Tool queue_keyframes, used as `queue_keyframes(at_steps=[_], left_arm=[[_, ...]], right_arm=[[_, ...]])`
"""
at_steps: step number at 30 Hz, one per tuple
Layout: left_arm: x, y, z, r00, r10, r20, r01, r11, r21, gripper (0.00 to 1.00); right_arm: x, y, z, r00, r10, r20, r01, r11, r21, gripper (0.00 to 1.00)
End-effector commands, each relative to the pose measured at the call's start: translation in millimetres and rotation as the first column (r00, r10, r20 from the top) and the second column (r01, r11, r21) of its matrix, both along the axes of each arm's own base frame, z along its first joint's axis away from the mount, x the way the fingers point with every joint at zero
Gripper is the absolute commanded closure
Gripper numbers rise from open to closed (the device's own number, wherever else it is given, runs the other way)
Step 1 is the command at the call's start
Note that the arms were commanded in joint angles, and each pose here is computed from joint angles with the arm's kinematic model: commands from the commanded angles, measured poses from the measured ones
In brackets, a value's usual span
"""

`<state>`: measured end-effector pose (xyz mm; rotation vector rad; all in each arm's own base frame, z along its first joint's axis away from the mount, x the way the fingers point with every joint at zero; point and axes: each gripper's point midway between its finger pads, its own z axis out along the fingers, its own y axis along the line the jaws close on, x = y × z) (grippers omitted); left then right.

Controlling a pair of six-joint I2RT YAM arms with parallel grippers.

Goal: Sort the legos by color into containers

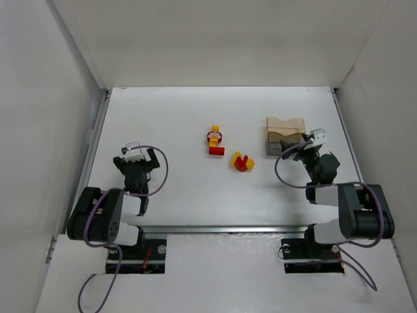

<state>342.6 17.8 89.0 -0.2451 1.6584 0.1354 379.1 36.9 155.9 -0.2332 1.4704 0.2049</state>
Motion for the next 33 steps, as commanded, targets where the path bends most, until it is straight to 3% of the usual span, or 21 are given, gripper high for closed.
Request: queue_keyframes(at_steps=[1, 5, 6, 8, 9, 10, 11, 12, 13, 14, 15, 16, 17, 19, 21, 22, 23, 25, 26, 30, 33], left_arm=[[14.5, -7.2, 74.2, 0.959, -0.03, 0.282, 0.036, 0.999, -0.017, 0.0], [16.2, -18.6, 74.7, 0.956, -0.106, 0.275, 0.102, 0.994, 0.03, 0.0], [9.6, -18.7, 81.9, 0.944, -0.118, 0.307, 0.106, 0.993, 0.055, 0.0], [4.3, -34.1, 107.3, 0.917, -0.215, 0.337, 0.192, 0.976, 0.101, 0.0], [16.9, -45.7, 100.6, 0.936, -0.281, 0.211, 0.261, 0.958, 0.119, 0.0], [20.8, -58.4, 115.4, 0.909, -0.394, 0.137, 0.346, 0.895, 0.282, 0.0], [14.1, -98.8, 137.0, 0.782, -0.616, 0.094, 0.544, 0.749, 0.378, 0.0], [14.7, -109.0, 148.9, 0.741, -0.67, 0.051, 0.597, 0.692, 0.406, 0.0], [17.8, -118.5, 173.9, 0.711, -0.702, 0.033, 0.628, 0.655, 0.421, 0.0], [21.3, -116.8, 187.6, 0.725, -0.687, 0.039, 0.606, 0.664, 0.438, 0.0], [25.6, -119.4, 196.3, 0.735, -0.677, 0.041, 0.592, 0.669, 0.45, 0.0], [31.0, -120.7, 216.2, 0.742, -0.669, 0.035, 0.578, 0.666, 0.472, 0.0], [36.0, -122.5, 221.8, 0.746, -0.666, 0.001, 0.578, 0.648, 0.496, 0.0], [54.9, -134.3, 215.3, 0.735, -0.667, -0.123, 0.624, 0.595, 0.508, 0.0], [69.2, -138.9, 252.1, 0.735, -0.656, -0.172, 0.651, 0.613, 0.448, 0.0], [88.3, -149.0, 234.0, 0.711, -0.659, -0.245, 0.696, 0.613, 0.373, 0.0], [91.5, -151.9, 269.3, 0.711, -0.66, -0.244, 0.701, 0.638, 0.318, 0.0], [111.0, -180.6, 252.3, 0.612, -0.72, -0.327, 0.79, 0.572, 0.219, 0.0], [115.0, -186.6, 281.8, 0.604, -0.742, -0.291, 0.797, 0.556, 0.236, 0.0], [118.7, -237.0, 241.0, 0.542, -0.777, -0.32, 0.83, 0.555, 0.057, 0.0], [109.2, -270.3, 206.1, 0.503, -0.781, -0.371, 0.838, 0.546, -0.015, 0.0]], right_arm=[[2.9, -0.2, 32.3, 0.995, -0.016, 0.101, 0.016, 1.0, 0.004, 0.0], [8.1, -4.1, 56.1, 0.997, -0.071, 0.018, 0.07, 0.997, 0.023, 0.0], [10.1, -7.4, 105.7, 0.989, -0.077, 0.123, 0.084, 0.995, -0.048, 0.0], [3.8, -2.4, 134.5, 0.983, -0.069, 0.168, 0.091, 0.988, -0.126, 0.0], [-0.7, -6.1, 168.9, 0.964, -0.085, 0.251, 0.123, 0.983, -0.137, 0.0], [-12.2, -9.7, 202.0, 0.939, -0.105, 0.328, 0.152, 0.981, -0.119, 0.0], [-15.3, -19.5, 220.5, 0.921, -0.161, 0.354, 0.206, 0.974, -0.093, 0.0], [-17.6, -21.4, 236.0, 0.915, -0.185, 0.359, 0.221, 0.974, -0.059, 0.0], [-24.7, -26.8, 287.5, 0.884, -0.217, 0.413, 0.247, 0.969, -0.021, 0.0], [-7.2, -31.6, 266.5, 0.933, -0.244, 0.264, 0.267, 0.962, -0.054, 0.0], [-0.6, -41.0, 273.8, 0.927, -0.312, 0.21, 0.328, 0.944, -0.047, 0.0], [-5.7, -43.7, 327.7, 0.904, -0.348, 0.249, 0.362, 0.932, -0.012, 0.0], [16.3, -48.8, 297.5, 0.913, -0.394, 0.103, 0.403, 0.911, -0.091, 0.0], [19.5, -55.9, 311.6, 0.859, -0.506, 0.075, 0.512, 0.849, -0.134, 0.0], [20.9, -56.1, 329.5, 0.815, -0.564, 0.128, 0.577, 0.775, -0.258, 0.0], [18.2, -51.9, 330.2, 0.795, -0.592, 0.132, 0.602, 0.745, -0.286, 0.0], [17.6, -53.7, 341.5, 0.785, -0.6, 0.152, 0.617, 0.738, -0.273, 0.0], [22.5, -48.2, 342.3, 0.795, -0.593, 0.131, 0.607, 0.77, -0.196, 0.0], [26.1, -41.8, 338.8, 0.816, -0.564, 0.126, 0.578, 0.792, -0.197, 0.0], [35.9, 5.6, 309.9, 0.93, -0.355, 0.095, 0.367, 0.895, -0.253, 0.0], [22.8, 28.0, 307.2, 0.961, -0.266, 0.074, 0.275, 0.947, -0.165, 0.0]])
